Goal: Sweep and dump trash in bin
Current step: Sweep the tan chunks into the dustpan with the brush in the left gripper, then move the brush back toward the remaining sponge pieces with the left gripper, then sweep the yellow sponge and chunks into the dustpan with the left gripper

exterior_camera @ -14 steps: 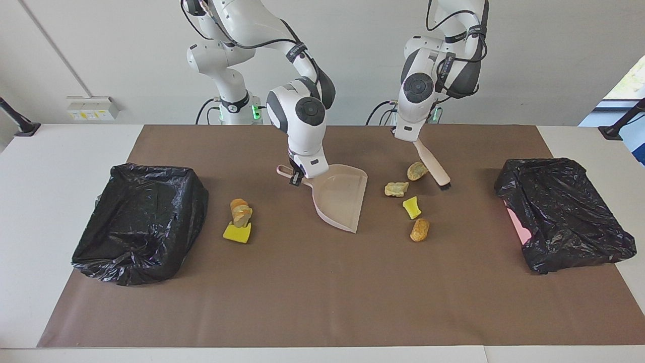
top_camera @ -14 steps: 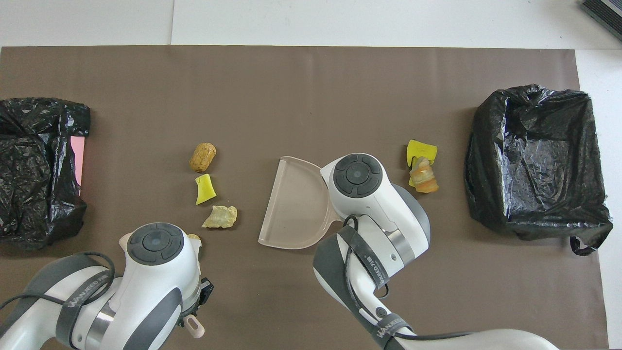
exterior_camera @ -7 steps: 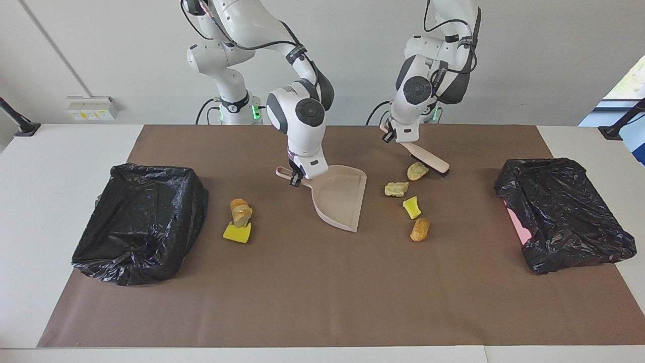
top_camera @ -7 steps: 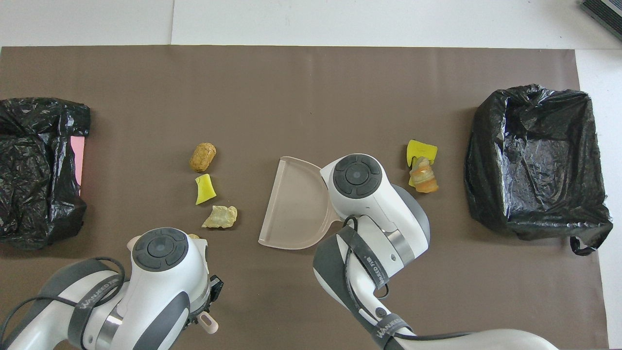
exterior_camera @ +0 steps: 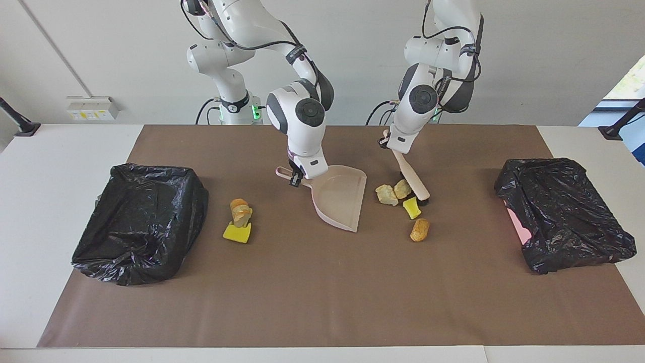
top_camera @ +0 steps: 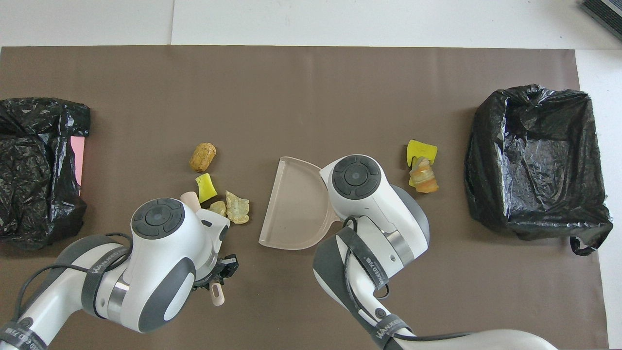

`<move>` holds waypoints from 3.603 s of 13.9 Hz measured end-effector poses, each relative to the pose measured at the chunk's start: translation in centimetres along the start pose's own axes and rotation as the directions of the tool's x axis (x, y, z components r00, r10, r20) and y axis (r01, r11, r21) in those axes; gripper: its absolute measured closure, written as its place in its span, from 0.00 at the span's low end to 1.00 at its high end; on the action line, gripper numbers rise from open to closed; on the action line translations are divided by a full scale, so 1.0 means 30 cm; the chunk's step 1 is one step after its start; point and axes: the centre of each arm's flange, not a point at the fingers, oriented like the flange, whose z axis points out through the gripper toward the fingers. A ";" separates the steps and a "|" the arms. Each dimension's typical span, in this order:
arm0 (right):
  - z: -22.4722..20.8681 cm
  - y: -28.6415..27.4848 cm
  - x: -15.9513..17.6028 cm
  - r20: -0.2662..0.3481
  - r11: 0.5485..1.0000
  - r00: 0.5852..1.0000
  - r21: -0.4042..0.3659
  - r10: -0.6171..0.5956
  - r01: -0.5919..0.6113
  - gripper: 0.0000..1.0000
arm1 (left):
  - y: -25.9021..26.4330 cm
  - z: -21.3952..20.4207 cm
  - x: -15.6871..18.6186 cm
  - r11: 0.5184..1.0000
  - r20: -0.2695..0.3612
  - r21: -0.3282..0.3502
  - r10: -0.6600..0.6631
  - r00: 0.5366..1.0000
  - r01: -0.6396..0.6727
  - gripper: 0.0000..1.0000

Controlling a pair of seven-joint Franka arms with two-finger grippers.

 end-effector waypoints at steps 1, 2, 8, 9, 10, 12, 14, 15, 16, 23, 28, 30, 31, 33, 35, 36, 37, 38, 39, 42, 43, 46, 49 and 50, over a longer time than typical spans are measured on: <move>0.000 0.000 0.000 0.000 1.000 1.000 0.000 0.000 0.000 0.68 | 0.006 -0.005 0.007 0.995 -0.019 -0.011 0.095 0.995 -0.095 0.73; 0.000 0.000 0.000 0.000 1.000 1.000 0.000 0.000 0.000 0.68 | 0.014 -0.007 0.011 0.983 -0.035 -0.018 0.180 0.983 -0.181 0.73; 0.000 0.000 0.000 0.000 1.000 1.000 0.000 0.000 0.000 0.68 | 0.134 0.010 -0.085 0.893 -0.049 -0.053 0.445 0.894 -0.448 0.73; 0.000 0.000 0.000 0.000 1.000 1.000 0.000 0.000 0.000 0.68 | 0.159 0.011 -0.104 0.873 -0.061 -0.057 0.481 0.875 -0.484 0.73; 0.000 0.000 0.000 0.000 1.000 1.000 0.000 0.000 0.000 0.68 | 0.184 0.012 -0.125 0.850 -0.073 -0.053 0.520 0.851 -0.524 0.73; 0.001 0.000 0.000 0.000 1.000 1.000 0.000 0.000 0.000 0.68 | 0.229 0.005 -0.166 0.805 -0.088 -0.042 0.587 0.805 -0.592 0.73; 0.001 0.000 0.000 0.000 1.000 1.000 0.000 0.000 0.000 0.68 | 0.263 -0.036 -0.182 0.782 -0.110 -0.042 0.615 0.781 -0.622 0.73; 0.001 0.000 0.000 0.000 1.000 1.000 0.000 0.000 0.000 0.68 | 0.270 -0.070 -0.179 0.779 -0.113 -0.046 0.618 0.778 -0.625 0.73; 0.001 0.000 0.000 0.000 1.000 1.000 0.000 0.000 0.000 0.68 | 0.270 -0.111 -0.174 0.779 -0.102 -0.051 0.618 0.780 -0.625 0.73; 0.001 0.000 0.000 0.000 1.000 1.000 0.000 0.000 0.000 0.68 | 0.030 -0.296 0.120 0.826 -0.157 0.103 0.564 0.811 -0.554 0.73; 0.000 0.000 0.000 0.000 1.000 1.000 0.000 0.000 0.000 0.68 | -0.216 -0.368 0.449 0.805 -0.158 0.166 0.592 0.790 -0.570 0.73; 0.000 0.000 0.000 -0.001 1.000 1.000 -0.001 0.000 0.000 0.68 | -0.287 -0.363 0.565 0.789 -0.165 0.190 0.612 0.773 -0.584 0.73; 0.000 -0.001 -0.001 -0.001 1.000 1.000 -0.001 0.000 0.000 0.68 | -0.315 -0.350 0.611 0.786 -0.172 0.192 0.617 0.768 -0.588 0.73; 0.001 -0.001 -0.001 -0.002 1.000 1.000 -0.001 0.000 0.000 0.68 | -0.382 -0.306 0.685 0.776 -0.166 0.189 0.629 0.759 -0.602 0.73; 0.001 -0.001 -0.001 -0.002 1.000 1.000 -0.002 0.000 0.000 0.68 | -0.441 -0.274 0.713 0.744 -0.139 0.184 0.666 0.733 -0.642 0.73; 0.001 -0.001 -0.001 -0.002 1.000 1.000 -0.002 0.000 0.000 0.68 | -0.452 -0.255 0.711 0.735 -0.126 0.180 0.676 0.726 -0.653 0.73; 0.001 -0.001 -0.001 -0.002 1.000 1.000 -0.002 0.000 0.000 0.68 | -0.453 -0.231 0.699 0.728 -0.110 0.175 0.683 0.722 -0.663 0.73; 0.001 -0.001 -0.001 -0.002 1.000 1.000 -0.002 0.000 0.000 0.68 | -0.448 -0.201 0.676 0.720 -0.092 0.169 0.691 0.717 -0.673 0.73; 0.001 -0.001 -0.001 -0.002 1.000 1.000 -0.002 0.000 0.000 0.68 | -0.438 -0.171 0.646 0.711 -0.074 0.163 0.700 0.710 -0.684 0.73; 0.001 -0.001 -0.001 -0.002 1.000 1.000 -0.002 0.000 0.000 0.68 | -0.367 -0.119 0.526 0.668 -0.033 0.168 0.739 0.673 -0.725 0.73; 0.001 -0.001 -0.001 -0.002 1.000 1.000 -0.002 0.000 0.000 0.68 | -0.331 -0.105 0.480 0.652 -0.018 0.168 0.752 0.659 -0.740 0.73; 0.001 -0.001 -0.001 -0.002 1.000 1.000 -0.002 0.000 0.000 0.68 | -0.203 -0.050 0.333 0.663 -0.009 0.112 0.746 0.666 -0.740 0.73; 0.001 -0.001 -0.001 -0.002 1.000 1.000 -0.002 0.000 0.000 0.68 | -0.039 -0.022 0.192 0.710 -0.023 0.065 0.703 0.711 -0.701 0.73; 0.001 -0.001 -0.001 -0.002 1.000 1.000 -0.002 0.000 0.000 0.68 | 0.015 -0.016 0.149 0.724 -0.026 0.055 0.689 0.724 -0.688 0.73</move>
